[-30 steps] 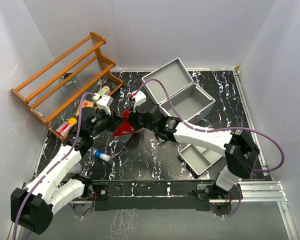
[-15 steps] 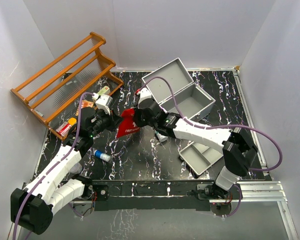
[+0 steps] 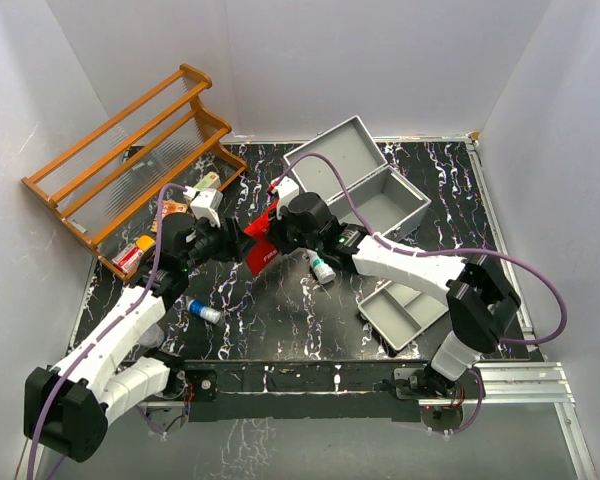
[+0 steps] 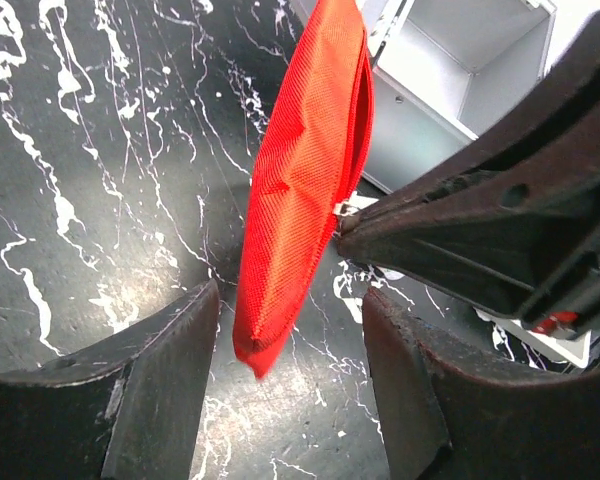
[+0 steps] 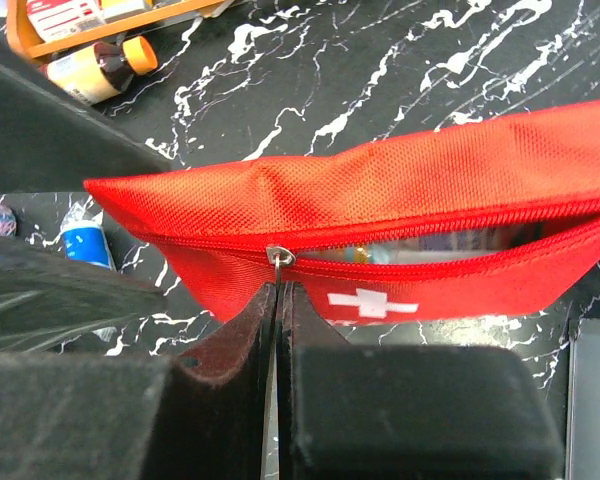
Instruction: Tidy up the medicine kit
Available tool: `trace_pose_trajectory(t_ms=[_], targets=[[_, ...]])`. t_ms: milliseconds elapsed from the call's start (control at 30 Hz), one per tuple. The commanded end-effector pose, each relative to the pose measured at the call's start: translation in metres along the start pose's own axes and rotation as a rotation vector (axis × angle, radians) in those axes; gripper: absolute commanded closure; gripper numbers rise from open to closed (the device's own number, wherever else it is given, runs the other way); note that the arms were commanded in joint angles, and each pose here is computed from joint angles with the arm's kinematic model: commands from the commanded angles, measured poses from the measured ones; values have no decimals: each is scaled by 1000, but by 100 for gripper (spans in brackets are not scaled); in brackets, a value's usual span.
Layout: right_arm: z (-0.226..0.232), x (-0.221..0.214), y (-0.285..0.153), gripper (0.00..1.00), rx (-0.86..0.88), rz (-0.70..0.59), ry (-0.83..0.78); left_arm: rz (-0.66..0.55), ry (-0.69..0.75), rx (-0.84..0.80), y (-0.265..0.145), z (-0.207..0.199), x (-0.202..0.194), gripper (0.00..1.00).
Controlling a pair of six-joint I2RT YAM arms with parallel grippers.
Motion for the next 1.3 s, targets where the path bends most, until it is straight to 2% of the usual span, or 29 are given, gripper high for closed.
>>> trace_pose_trajectory(t_ms=[0, 133, 300, 333, 467, 600, 767, 933, 1167, 1267], targets=[[18, 34, -16, 100, 120, -144, -86, 11, -50, -12, 5, -3, 6, 42], [19, 29, -16, 100, 144, -132, -87, 49, -57, -7, 9, -1, 0, 42], [17, 24, -13, 100, 141, -120, -87, 56, -51, -24, 9, -3, 3, 60], [16, 23, -13, 100, 136, -120, -87, 51, -52, -21, 9, -3, 5, 61], [15, 21, -12, 100, 130, -114, -82, 17, -45, -26, 7, -4, 10, 48], [16, 20, -11, 100, 139, -112, -77, -6, -53, -52, 10, -7, 12, 48], [17, 21, -12, 100, 142, -115, -73, 7, -57, -76, 15, -7, 11, 68], [11, 18, -10, 100, 99, -117, -63, 21, -36, -69, 17, -6, 11, 99], [-25, 11, -6, 100, -170, -138, 42, 22, -4, -17, 12, 0, 11, 100], [-36, 11, -9, 100, -229, -157, 84, 28, 3, 5, 11, 2, 9, 100]])
Point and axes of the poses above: each gripper's point midway between its finger pads, its own y axis out along the fingers, its own z axis along the line the jaws close on, x = y × z, the point moved 7 cm from there along -y, back along the fingers, and after that the axes turned 7 degrees about y, right-handed, at the moved point
